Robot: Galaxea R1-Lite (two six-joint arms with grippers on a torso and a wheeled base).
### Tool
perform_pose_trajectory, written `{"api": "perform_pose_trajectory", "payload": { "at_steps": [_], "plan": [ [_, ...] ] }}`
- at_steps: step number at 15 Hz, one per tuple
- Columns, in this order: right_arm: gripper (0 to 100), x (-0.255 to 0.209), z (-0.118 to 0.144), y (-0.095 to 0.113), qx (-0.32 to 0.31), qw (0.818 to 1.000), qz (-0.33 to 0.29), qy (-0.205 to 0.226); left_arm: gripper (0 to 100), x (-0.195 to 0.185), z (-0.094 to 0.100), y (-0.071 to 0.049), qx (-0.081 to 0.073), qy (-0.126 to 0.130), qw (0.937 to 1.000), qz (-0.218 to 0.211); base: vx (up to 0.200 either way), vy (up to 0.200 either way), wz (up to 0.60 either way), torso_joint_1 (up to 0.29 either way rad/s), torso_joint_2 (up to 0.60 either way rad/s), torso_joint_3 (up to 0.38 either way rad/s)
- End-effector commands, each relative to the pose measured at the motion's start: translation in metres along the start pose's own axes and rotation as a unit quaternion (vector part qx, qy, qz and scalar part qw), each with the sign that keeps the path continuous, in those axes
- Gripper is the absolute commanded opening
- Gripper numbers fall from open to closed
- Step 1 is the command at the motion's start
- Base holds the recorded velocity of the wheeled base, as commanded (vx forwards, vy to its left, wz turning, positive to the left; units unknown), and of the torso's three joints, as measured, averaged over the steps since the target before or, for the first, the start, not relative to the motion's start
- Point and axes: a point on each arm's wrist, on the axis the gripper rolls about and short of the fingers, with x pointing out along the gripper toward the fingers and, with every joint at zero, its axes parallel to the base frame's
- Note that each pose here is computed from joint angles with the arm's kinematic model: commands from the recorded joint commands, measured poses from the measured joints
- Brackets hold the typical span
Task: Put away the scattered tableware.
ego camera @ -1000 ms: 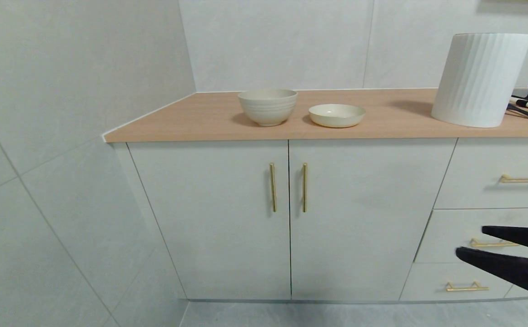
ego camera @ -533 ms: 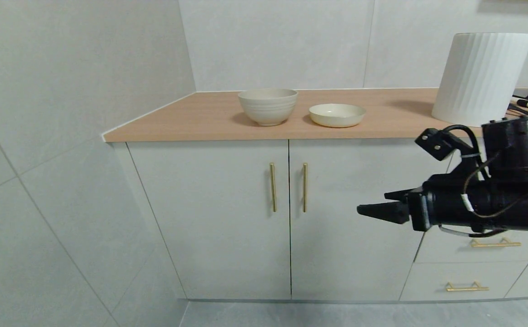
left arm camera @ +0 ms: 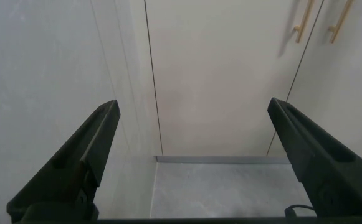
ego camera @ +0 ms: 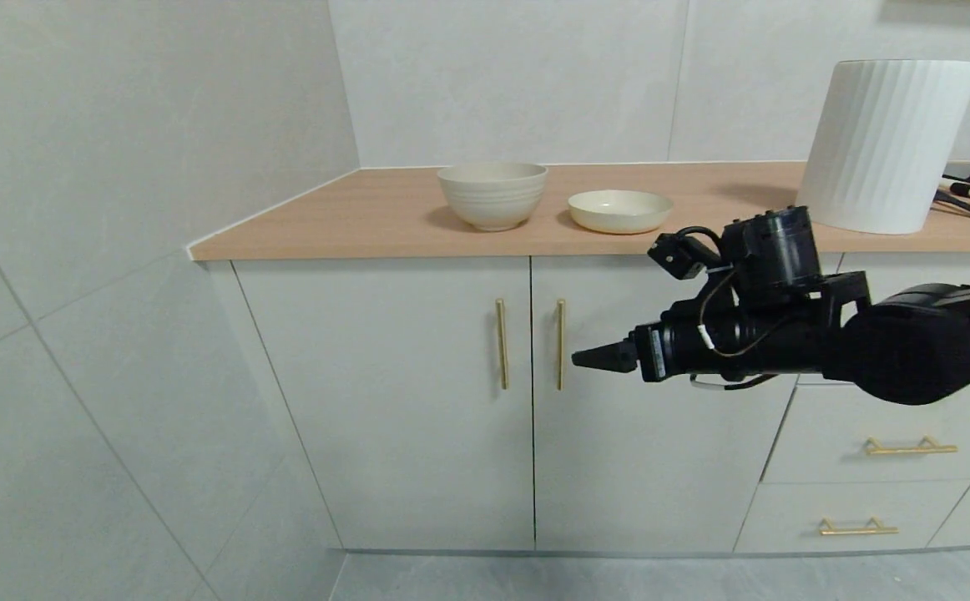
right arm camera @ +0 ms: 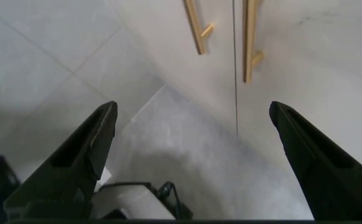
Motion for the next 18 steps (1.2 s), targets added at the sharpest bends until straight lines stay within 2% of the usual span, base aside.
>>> {"api": "perform_pose_trajectory", "payload": {
  "at_steps": [1,5,10,14,18],
  "plan": [
    [100,0.046,-0.019,-0.009,0.009,1.000,0.007,0.024,100,0.000,0.000,0.000,0.000,0.001,1.0000,0.000,0.000,0.000,0.00,0.000,0.00,0.000],
    [100,0.078,-0.027,-0.016,0.052,0.998,0.006,-0.041,100,0.000,0.000,0.000,0.000,0.001,1.0000,0.000,0.000,0.000,0.00,0.000,0.00,0.000],
    [100,0.091,-0.031,-0.021,0.049,0.996,0.001,-0.076,100,0.000,0.000,0.000,0.000,0.001,1.0000,0.000,0.000,0.000,0.00,0.000,0.00,0.000],
    [100,0.094,-0.029,-0.024,0.060,0.994,0.002,-0.087,100,0.000,0.000,0.000,0.000,0.001,1.0000,0.000,0.000,0.000,0.00,0.000,0.00,0.000],
    [100,0.100,-0.026,-0.025,0.079,0.990,0.011,-0.118,100,0.000,0.000,0.000,0.000,0.001,1.0000,0.000,0.000,0.000,0.00,0.000,0.00,0.000]
  ]
}}
